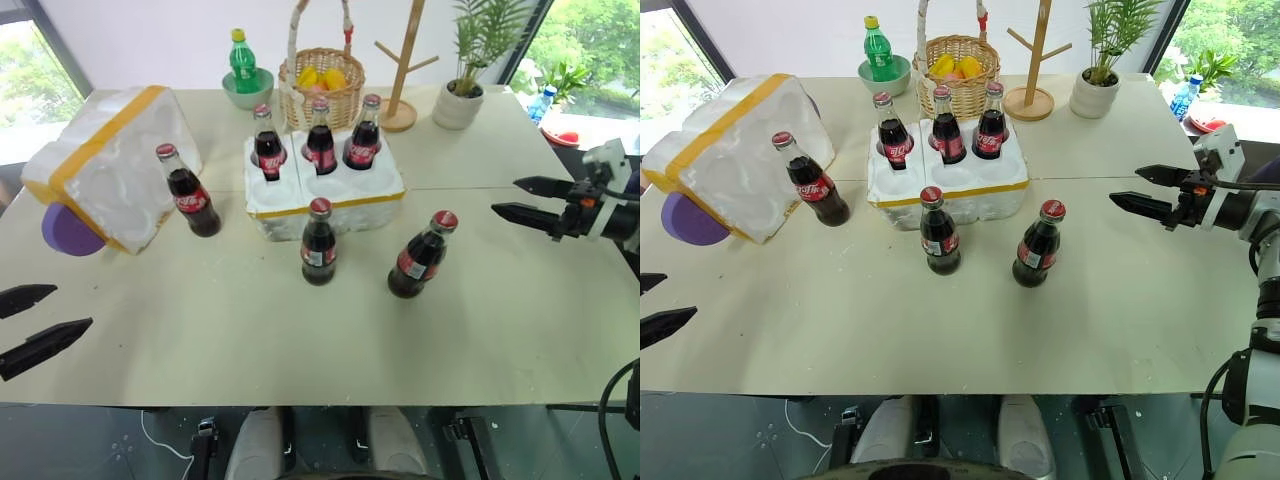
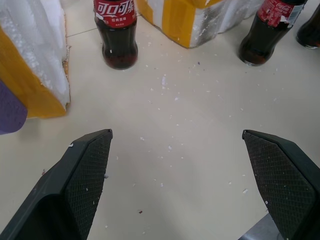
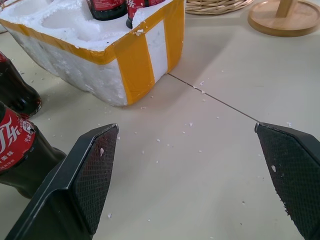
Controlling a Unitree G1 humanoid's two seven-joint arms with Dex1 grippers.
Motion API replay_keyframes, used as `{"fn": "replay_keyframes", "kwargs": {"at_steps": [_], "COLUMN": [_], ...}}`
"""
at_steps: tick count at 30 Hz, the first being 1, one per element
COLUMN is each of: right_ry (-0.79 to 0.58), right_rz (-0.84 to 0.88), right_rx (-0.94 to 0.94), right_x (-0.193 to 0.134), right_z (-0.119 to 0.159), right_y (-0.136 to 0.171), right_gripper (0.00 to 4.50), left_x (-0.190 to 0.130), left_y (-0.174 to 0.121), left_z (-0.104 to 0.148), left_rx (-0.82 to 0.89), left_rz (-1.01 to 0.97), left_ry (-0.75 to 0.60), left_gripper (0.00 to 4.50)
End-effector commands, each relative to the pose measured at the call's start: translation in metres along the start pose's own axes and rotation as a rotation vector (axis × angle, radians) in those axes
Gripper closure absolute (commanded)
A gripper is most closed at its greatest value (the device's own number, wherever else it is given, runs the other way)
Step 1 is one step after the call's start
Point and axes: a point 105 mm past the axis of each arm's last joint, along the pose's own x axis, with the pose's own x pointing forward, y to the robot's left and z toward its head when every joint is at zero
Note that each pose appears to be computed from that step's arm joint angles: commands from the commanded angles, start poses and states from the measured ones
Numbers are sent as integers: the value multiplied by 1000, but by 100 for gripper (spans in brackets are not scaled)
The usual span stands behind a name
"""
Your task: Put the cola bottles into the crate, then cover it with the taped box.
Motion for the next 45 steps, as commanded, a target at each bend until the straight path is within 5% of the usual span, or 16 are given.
{"fn": "replay_keyframes", "kwargs": {"at_steps": [1, 15, 23, 31, 45], "right_ry": [-41, -58, -35, -115, -170], "right_rz": [-7, 17, 382, 572, 662], "right_rx": [-61, -50, -135, -161, -168], "right_x": [-5, -2, -15, -8, -4], "right_z": [21, 31, 90, 134, 143], "right_y": [0, 2, 54, 94, 126], "right_gripper": [0, 0, 0, 0, 0], "left_x": [1, 12, 55, 109, 185], "left_y": [-2, 4, 19, 49, 64], "left_z": [3, 17, 47, 55, 59], "left_rx": [32, 31, 75, 72, 78], "left_rz": [-7, 18, 26, 66, 57], "left_ry": [12, -69, -198, -241, -244], "left_gripper": [13, 13, 13, 13, 13]}}
